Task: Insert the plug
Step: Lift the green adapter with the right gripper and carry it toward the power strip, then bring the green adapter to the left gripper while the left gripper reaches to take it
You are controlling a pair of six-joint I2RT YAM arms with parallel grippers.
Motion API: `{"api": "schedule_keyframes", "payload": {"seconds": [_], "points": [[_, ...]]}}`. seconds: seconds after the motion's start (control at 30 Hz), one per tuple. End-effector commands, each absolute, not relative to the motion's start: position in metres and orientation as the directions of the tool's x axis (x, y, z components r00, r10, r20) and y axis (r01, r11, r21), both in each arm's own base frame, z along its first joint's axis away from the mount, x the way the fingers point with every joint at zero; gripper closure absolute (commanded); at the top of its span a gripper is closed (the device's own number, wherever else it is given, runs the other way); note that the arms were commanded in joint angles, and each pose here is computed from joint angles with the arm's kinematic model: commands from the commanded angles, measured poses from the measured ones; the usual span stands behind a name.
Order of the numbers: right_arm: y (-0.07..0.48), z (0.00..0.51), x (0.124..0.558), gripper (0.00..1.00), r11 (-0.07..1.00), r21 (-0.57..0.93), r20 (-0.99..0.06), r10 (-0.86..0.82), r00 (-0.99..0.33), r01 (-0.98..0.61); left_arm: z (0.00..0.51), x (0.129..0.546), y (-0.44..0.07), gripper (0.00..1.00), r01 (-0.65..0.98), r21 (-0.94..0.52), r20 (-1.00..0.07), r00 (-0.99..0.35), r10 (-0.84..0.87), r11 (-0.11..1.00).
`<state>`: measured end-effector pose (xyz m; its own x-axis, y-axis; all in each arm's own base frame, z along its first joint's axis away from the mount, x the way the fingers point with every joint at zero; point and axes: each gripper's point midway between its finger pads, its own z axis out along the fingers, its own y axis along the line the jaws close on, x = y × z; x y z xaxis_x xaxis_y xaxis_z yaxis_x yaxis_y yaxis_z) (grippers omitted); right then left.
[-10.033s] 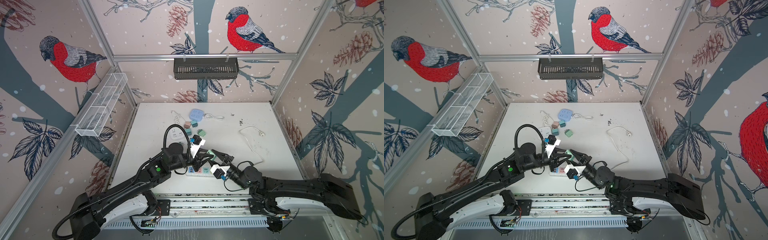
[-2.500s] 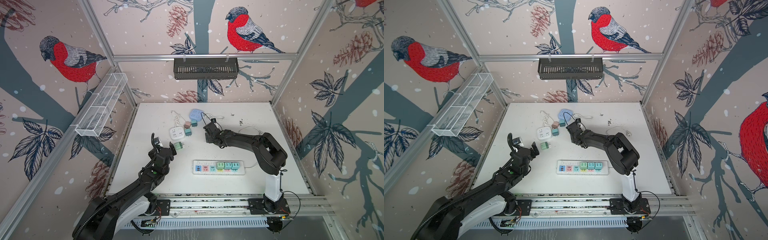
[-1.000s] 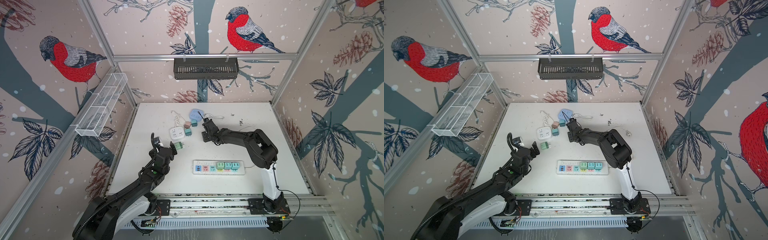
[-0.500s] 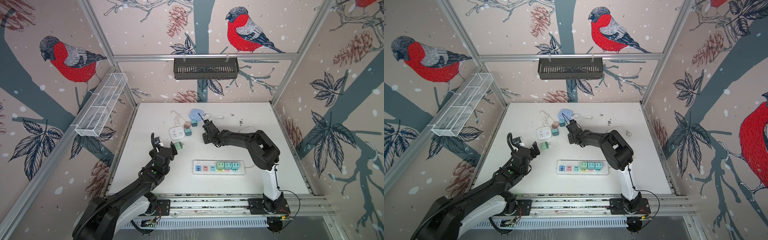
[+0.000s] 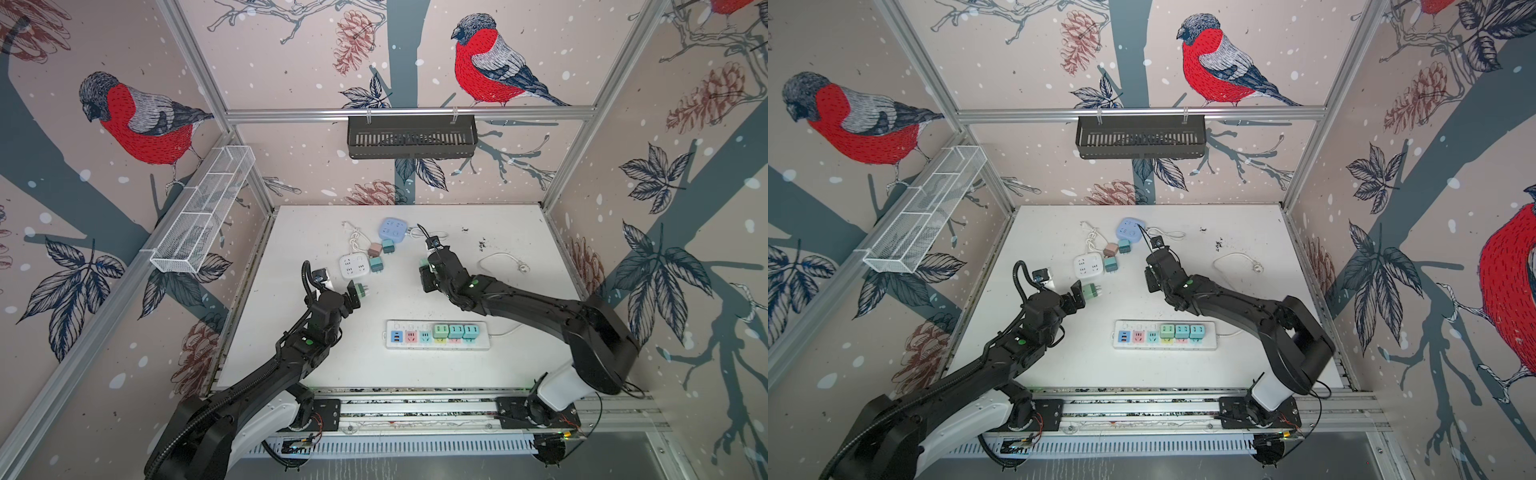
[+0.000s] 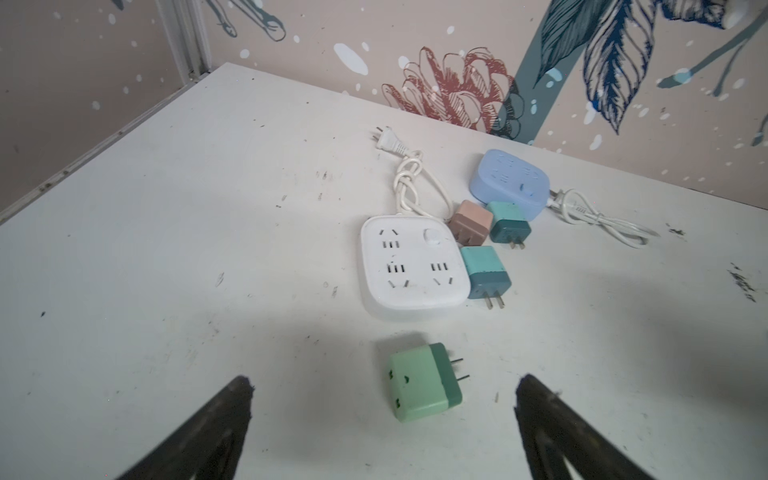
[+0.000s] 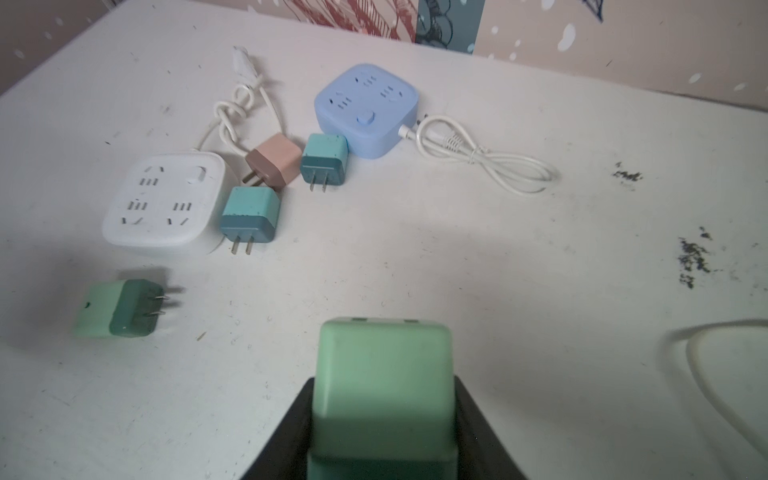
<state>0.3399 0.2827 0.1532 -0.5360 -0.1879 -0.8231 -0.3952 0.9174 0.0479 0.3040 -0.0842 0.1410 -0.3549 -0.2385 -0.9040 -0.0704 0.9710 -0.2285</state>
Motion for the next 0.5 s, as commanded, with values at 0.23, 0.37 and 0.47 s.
{"api": "schedule_keyframes", "payload": {"seconds": [0.23,0.37,0.47], "points": [[0.242,0.243,0.279,0.81,0.896,0.022,-0.985,-0.057,-0.164,-0.444,0.228,0.272,-0.146,0.02,0.401,-0.344,-0.935,-0.232,-0.269,0.849],[0.218,0.258,0.261,0.83,0.891,0.036,-0.998,0.007,-0.066,-0.452,0.254,0.248,-0.166,0.02,0.568,-0.319,-0.948,-0.2,-0.249,0.759],[0.218,0.262,0.249,0.85,0.863,-0.03,-0.999,-0.02,0.027,-0.504,0.265,0.235,-0.174,0.09,0.631,-0.31,-0.951,-0.2,-0.236,0.711]]}}
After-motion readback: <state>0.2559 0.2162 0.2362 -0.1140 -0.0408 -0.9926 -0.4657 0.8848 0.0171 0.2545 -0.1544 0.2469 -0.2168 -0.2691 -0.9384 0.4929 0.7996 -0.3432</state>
